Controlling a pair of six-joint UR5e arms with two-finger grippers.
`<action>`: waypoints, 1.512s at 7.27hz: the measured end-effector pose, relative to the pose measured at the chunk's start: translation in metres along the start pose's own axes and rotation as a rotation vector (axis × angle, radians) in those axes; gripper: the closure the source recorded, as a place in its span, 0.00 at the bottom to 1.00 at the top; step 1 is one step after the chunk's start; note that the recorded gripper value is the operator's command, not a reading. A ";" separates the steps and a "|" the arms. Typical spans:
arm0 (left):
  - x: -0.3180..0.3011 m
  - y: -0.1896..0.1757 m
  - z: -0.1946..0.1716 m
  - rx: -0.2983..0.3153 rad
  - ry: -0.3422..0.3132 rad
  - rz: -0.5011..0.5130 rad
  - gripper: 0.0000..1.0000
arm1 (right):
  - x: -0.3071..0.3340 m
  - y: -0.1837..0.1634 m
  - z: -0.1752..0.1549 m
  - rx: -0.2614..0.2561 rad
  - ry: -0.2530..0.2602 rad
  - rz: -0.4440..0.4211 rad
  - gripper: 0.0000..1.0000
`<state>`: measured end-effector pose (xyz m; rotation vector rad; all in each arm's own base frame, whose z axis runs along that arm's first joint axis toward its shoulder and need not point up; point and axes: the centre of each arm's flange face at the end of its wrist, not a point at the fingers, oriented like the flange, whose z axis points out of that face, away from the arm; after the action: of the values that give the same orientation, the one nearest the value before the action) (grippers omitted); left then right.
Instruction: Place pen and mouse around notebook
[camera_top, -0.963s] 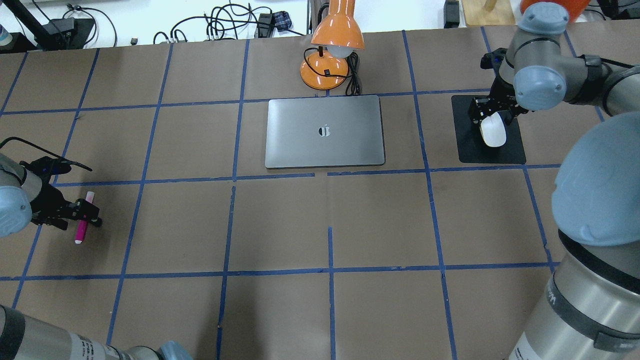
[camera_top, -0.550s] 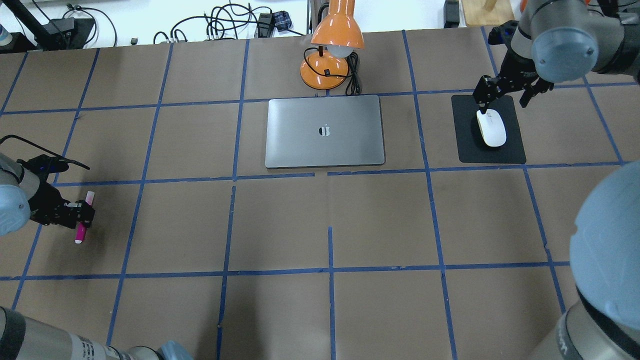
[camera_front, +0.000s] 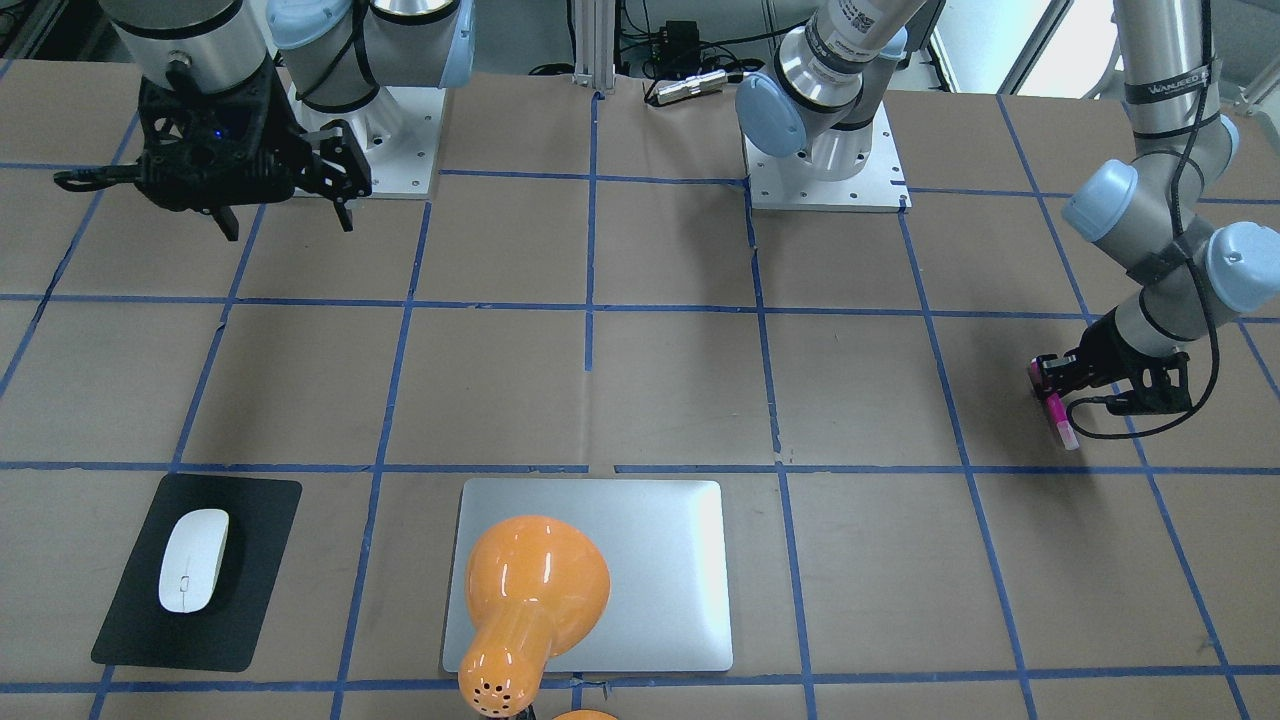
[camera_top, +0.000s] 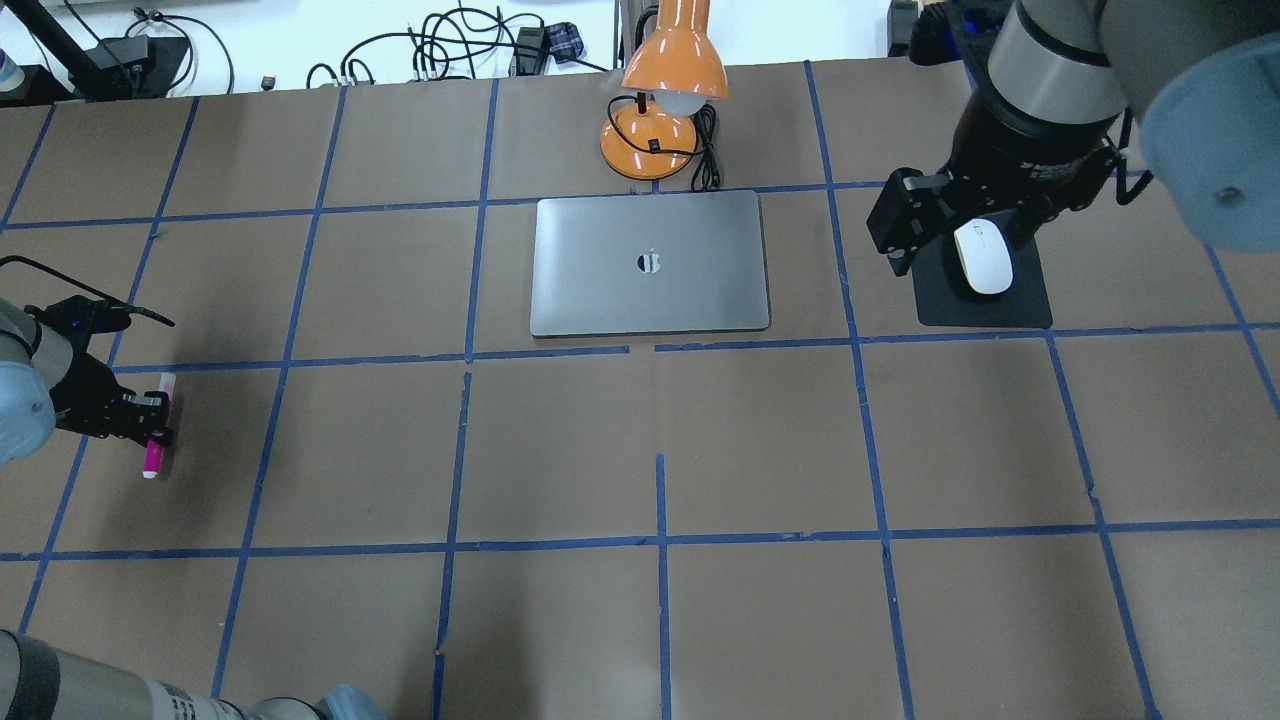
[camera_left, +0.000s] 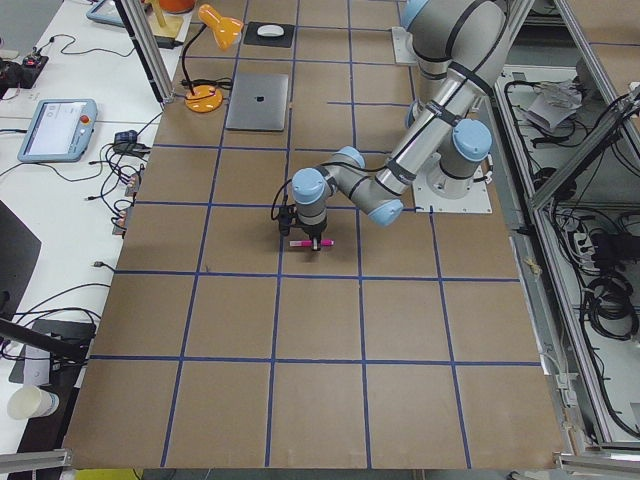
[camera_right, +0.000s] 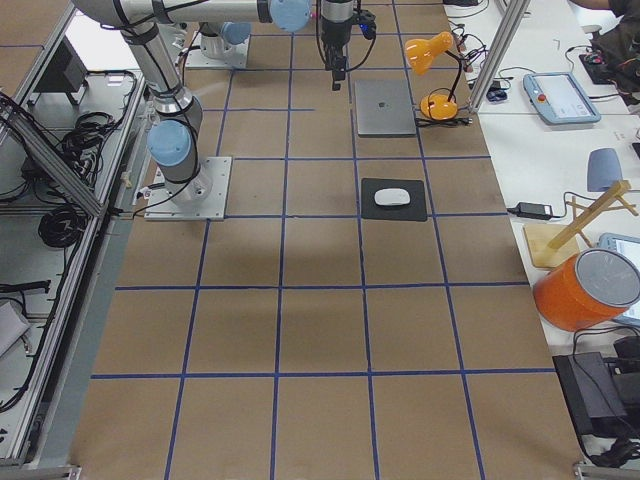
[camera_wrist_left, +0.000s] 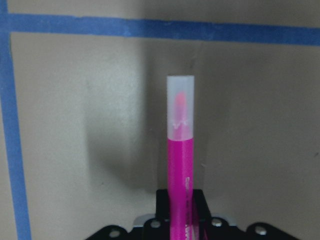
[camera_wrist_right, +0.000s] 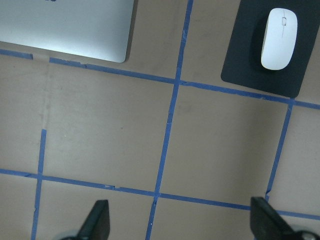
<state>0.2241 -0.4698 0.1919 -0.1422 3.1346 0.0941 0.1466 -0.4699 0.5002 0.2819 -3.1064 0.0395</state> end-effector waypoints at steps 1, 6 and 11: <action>0.026 -0.006 -0.011 0.007 -0.005 -0.068 1.00 | 0.001 -0.012 -0.002 0.013 0.002 0.001 0.00; 0.272 -0.007 -0.065 0.055 0.083 -0.714 1.00 | -0.002 -0.027 0.002 0.002 0.025 0.068 0.00; 0.493 0.060 -0.044 0.008 0.160 -1.209 1.00 | -0.002 -0.040 0.010 -0.069 -0.037 0.082 0.00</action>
<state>-0.2723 -0.4570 0.2373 -1.9763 2.5858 0.0543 0.1556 -0.5095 0.4912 0.1547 -3.1466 -0.0719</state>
